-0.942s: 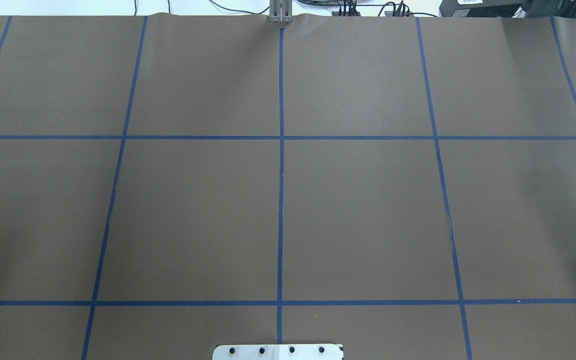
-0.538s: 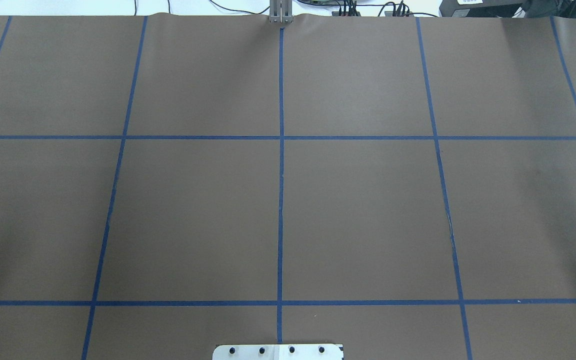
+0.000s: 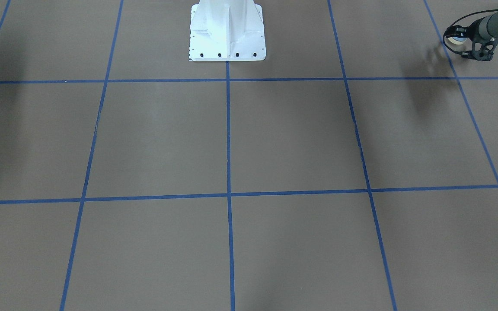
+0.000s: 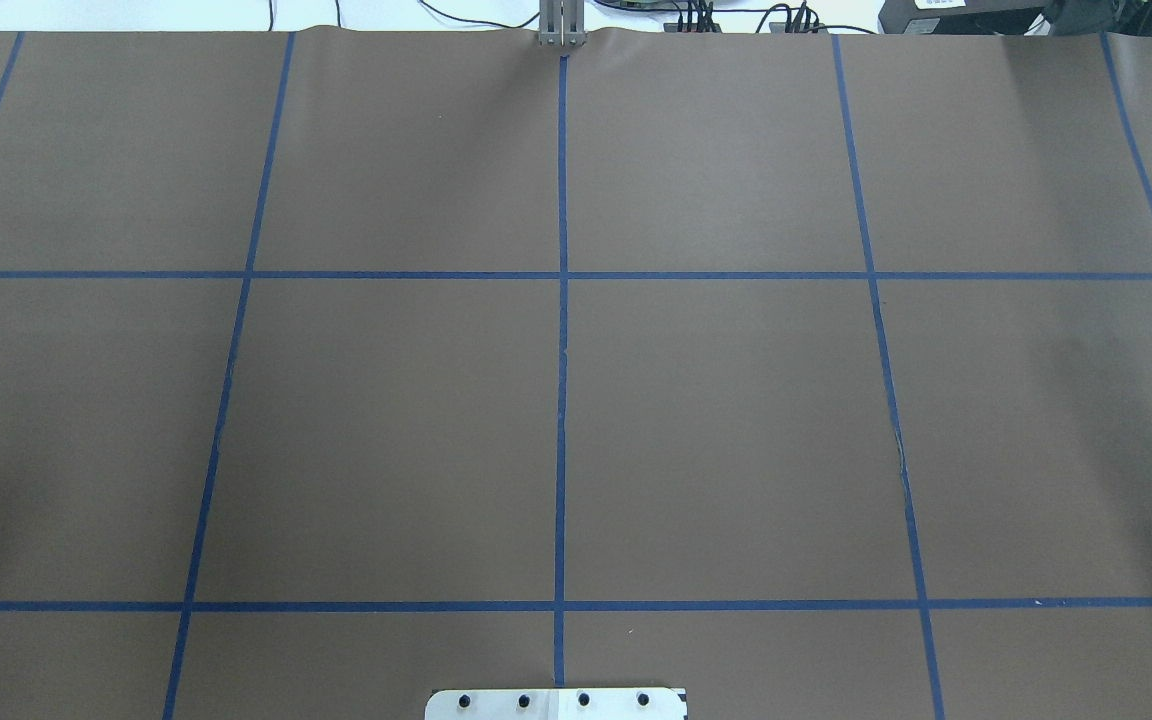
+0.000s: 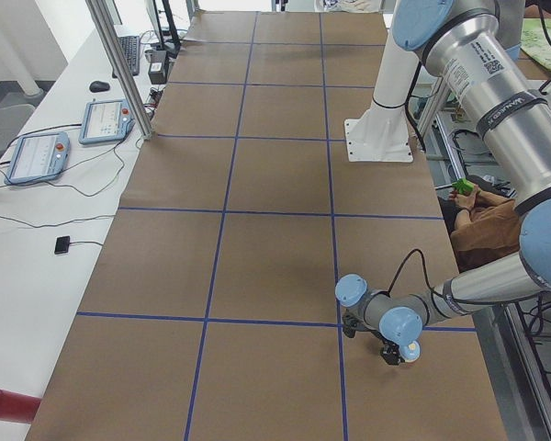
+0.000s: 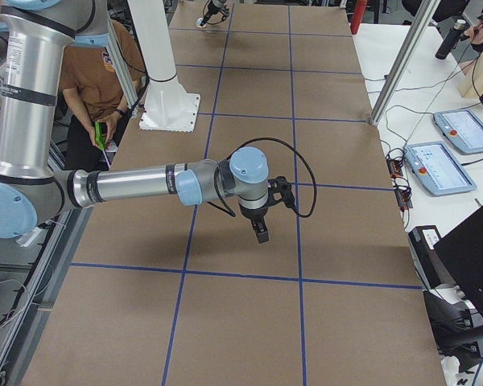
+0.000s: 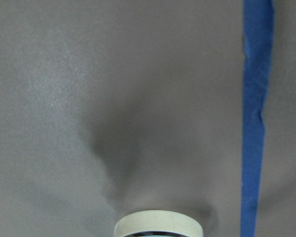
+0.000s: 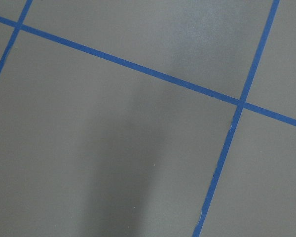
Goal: Place and press bell with both arms
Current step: 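Carry the held bell with the left gripper toward the table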
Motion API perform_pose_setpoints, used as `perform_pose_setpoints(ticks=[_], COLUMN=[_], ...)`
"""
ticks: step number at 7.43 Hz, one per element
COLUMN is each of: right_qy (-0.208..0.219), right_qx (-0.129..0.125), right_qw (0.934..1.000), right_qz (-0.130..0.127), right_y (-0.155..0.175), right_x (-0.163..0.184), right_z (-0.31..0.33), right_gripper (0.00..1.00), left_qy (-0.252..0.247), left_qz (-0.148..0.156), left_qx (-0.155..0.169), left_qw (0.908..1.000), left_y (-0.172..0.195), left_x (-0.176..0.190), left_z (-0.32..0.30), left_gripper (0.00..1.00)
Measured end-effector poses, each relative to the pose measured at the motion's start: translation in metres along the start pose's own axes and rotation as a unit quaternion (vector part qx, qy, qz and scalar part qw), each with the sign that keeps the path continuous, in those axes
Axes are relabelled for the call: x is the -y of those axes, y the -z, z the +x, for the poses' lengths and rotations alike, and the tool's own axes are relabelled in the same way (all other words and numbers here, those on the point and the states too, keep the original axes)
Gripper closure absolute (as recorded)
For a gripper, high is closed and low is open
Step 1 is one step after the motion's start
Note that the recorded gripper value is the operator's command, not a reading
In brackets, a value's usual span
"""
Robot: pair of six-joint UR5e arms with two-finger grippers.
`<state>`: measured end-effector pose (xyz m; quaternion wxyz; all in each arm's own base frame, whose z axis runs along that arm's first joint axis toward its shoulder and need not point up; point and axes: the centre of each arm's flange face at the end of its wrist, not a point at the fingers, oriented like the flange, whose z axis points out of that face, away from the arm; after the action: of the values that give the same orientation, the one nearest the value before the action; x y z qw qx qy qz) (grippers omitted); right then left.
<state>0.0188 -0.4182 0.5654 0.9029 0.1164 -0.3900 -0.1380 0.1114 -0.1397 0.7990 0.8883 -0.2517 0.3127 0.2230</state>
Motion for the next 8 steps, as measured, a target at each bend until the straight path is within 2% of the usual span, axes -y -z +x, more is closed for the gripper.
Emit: perform_pose_setpoints(ticks=[8], right_qy=[0.001], right_qx=[0.0], right_qw=[1.0], right_qz=[0.001], right_y=[0.002], right_x=[-0.0015], right_z=[-0.0022], right_gripper=[0.0], left_qy=[-0.014], left_qz=[-0.014], left_qx=[0.005], left_qw=[0.9998], left_y=[-0.0114], left_x=[0.0085], left_z=[0.0039], left_gripper=[0.01])
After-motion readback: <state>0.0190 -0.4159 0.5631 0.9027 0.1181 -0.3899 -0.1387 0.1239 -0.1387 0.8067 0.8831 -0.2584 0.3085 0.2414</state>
